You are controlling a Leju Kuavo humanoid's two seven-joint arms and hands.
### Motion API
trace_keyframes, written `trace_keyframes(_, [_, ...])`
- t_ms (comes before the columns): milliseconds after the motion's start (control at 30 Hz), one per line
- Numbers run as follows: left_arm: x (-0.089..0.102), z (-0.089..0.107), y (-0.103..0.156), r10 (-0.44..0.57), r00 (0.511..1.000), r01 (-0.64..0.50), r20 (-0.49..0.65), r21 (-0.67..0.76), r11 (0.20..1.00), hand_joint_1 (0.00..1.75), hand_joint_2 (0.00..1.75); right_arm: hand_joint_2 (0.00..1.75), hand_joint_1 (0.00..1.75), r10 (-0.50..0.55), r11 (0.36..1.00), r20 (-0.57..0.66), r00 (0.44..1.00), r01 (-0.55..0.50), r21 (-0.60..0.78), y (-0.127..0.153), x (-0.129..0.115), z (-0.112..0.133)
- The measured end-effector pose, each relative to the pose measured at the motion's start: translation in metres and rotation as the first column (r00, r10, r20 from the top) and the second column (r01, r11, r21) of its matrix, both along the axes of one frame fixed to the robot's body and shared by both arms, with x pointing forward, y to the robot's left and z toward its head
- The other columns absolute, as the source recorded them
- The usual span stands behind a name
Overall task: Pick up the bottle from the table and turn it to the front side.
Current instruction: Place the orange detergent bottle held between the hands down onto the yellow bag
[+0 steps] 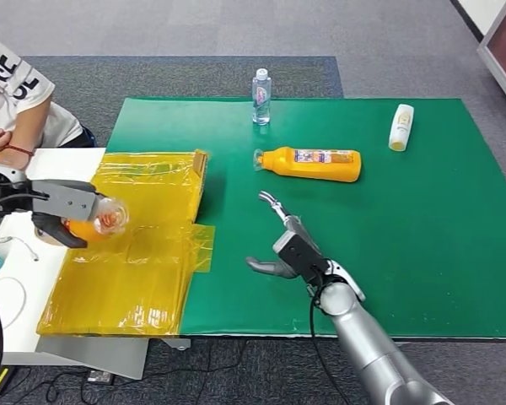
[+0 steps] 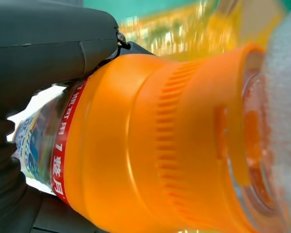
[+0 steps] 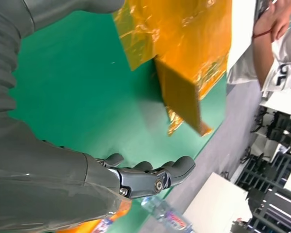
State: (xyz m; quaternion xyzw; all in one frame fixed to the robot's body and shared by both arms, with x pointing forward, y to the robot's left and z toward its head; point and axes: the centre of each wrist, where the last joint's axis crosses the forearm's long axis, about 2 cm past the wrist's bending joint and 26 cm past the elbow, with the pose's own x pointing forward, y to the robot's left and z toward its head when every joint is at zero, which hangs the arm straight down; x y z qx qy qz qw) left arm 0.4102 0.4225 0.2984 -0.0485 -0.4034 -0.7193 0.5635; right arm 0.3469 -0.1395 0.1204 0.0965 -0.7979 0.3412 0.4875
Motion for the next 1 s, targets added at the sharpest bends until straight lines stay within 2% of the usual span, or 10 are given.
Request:
trace_keyframes(233, [0.001, -0.029, 0.005, 0.030, 0.997, -0.028, -0.071, 0.031, 0.999, 1.75, 1.75, 1.75, 0.00, 0.011, 1.000, -0.008, 1.000, -0.011, -0.002, 0.007, 0.000, 0.000])
trace_keyframes(333, [-0.001, -0.055, 0.011, 0.052, 0.996, -0.052, -0.073, -0.007, 0.999, 1.75, 1.75, 1.75, 0.00, 0.015, 1.000, -0.008, 1.000, -0.015, 0.003, 0.011, 0.000, 0.002])
trace_keyframes(433, [-0.004, -0.078, 0.018, 0.067, 0.997, -0.070, -0.048, -0.060, 0.996, 1.75, 1.75, 1.75, 0.00, 0.016, 1.000, -0.009, 1.000, -0.016, 0.007, 0.012, -0.002, 0.003])
trace_keyframes(600, [-0.008, -0.104, 0.024, 0.148, 0.986, -0.135, 0.079, -0.151, 0.979, 1.75, 1.75, 1.75, 0.00, 0.004, 1.000, -0.020, 1.000, -0.004, 0.018, 0.012, -0.008, -0.001])
trace_keyframes(800, [-0.011, -0.112, 0.015, 0.212, 0.972, -0.153, 0.097, -0.420, 0.894, 1.75, 1.75, 1.75, 0.00, -0.003, 1.000, -0.030, 1.000, 0.004, 0.025, 0.011, -0.015, -0.006])
trace_keyframes(1000, [-0.017, -0.114, 0.006, 0.202, 0.978, -0.138, 0.047, -0.580, 0.803, 1.75, 1.75, 1.75, 0.00, -0.005, 1.000, -0.029, 1.000, 0.006, 0.029, 0.011, -0.017, -0.005])
